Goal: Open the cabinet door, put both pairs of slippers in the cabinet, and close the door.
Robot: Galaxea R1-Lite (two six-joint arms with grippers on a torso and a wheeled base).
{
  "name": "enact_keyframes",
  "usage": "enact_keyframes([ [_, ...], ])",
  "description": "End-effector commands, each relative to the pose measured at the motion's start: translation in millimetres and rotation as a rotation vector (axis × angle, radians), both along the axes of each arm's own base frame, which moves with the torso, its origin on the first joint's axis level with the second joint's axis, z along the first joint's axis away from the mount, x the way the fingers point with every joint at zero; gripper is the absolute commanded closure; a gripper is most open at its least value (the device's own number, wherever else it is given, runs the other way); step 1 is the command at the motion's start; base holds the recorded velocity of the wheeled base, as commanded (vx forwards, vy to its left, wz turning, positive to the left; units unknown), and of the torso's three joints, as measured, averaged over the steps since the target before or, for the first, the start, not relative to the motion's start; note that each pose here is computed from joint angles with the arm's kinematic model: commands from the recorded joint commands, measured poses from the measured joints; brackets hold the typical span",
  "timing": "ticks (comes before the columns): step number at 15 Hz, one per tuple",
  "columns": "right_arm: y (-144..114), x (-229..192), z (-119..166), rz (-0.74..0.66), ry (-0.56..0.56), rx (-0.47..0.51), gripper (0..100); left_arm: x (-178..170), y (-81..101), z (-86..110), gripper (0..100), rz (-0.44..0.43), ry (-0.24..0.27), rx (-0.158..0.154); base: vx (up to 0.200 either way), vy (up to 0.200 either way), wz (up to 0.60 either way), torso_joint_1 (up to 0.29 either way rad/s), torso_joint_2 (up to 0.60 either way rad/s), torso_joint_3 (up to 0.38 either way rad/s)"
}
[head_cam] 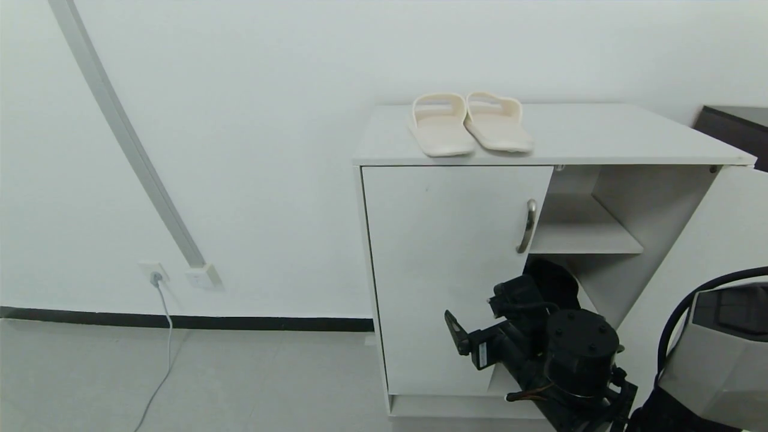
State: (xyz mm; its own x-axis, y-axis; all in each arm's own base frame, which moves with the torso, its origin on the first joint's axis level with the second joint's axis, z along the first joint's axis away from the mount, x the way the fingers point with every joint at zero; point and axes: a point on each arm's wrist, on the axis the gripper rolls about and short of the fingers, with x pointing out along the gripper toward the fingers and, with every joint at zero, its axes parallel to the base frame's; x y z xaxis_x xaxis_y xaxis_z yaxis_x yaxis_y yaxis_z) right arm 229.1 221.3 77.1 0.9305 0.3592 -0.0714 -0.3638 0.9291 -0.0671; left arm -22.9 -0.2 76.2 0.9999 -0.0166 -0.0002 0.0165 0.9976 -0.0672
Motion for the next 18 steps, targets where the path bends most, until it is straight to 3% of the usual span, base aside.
enact_keyframes([
  [1,0.4,-0.4,0.6,0.002,-0.004,-0.001,0,0.0,0.0,0.0,100,0.000,0.000,0.000,0.000,0.000,0.00,0.144,-0.47,-0.334],
  [18,-0.6,-1.3,-1.2,0.002,0.000,-0.015,0,0.0,0.0,0.0,100,0.000,0.000,0.000,0.000,0.000,0.00,0.205,-0.52,-0.320],
])
